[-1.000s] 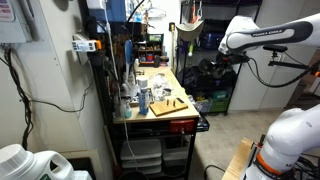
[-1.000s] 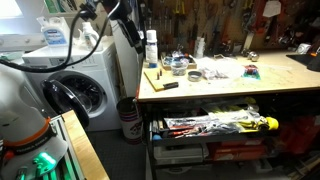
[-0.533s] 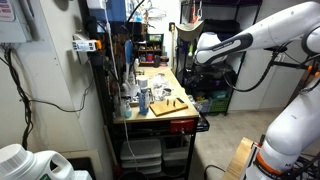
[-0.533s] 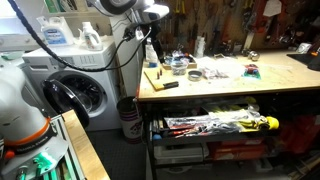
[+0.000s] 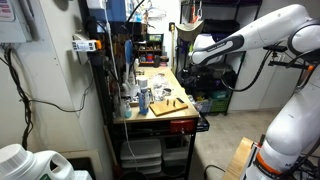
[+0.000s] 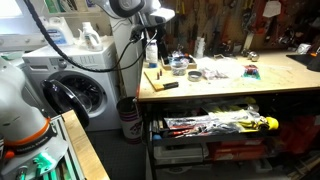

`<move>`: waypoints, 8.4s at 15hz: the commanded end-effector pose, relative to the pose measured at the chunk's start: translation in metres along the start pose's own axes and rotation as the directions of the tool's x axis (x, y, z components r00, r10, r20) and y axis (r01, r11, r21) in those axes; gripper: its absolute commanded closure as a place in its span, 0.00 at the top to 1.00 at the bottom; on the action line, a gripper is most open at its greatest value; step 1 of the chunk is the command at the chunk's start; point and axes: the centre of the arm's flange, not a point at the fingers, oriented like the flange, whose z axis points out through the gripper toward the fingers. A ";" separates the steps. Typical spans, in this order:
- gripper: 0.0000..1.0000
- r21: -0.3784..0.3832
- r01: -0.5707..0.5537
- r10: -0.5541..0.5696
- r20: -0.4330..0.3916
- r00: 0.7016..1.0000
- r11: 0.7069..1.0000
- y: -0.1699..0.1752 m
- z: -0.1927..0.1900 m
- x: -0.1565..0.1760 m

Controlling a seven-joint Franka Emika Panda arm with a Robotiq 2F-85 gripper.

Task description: Put the white can on the wooden boar, then put the batteries in the can

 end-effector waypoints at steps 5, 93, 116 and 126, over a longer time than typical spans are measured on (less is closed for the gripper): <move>1.00 -0.101 -0.084 0.065 -0.180 0.981 0.991 -0.017 0.061 0.071; 0.01 0.342 0.821 -0.889 0.143 0.435 0.456 -0.130 0.041 -0.037; 0.43 0.187 0.908 -0.924 0.006 0.381 0.375 -0.178 0.132 -0.039; 1.00 0.342 0.779 -0.826 -0.015 0.563 0.525 -0.158 0.078 -0.017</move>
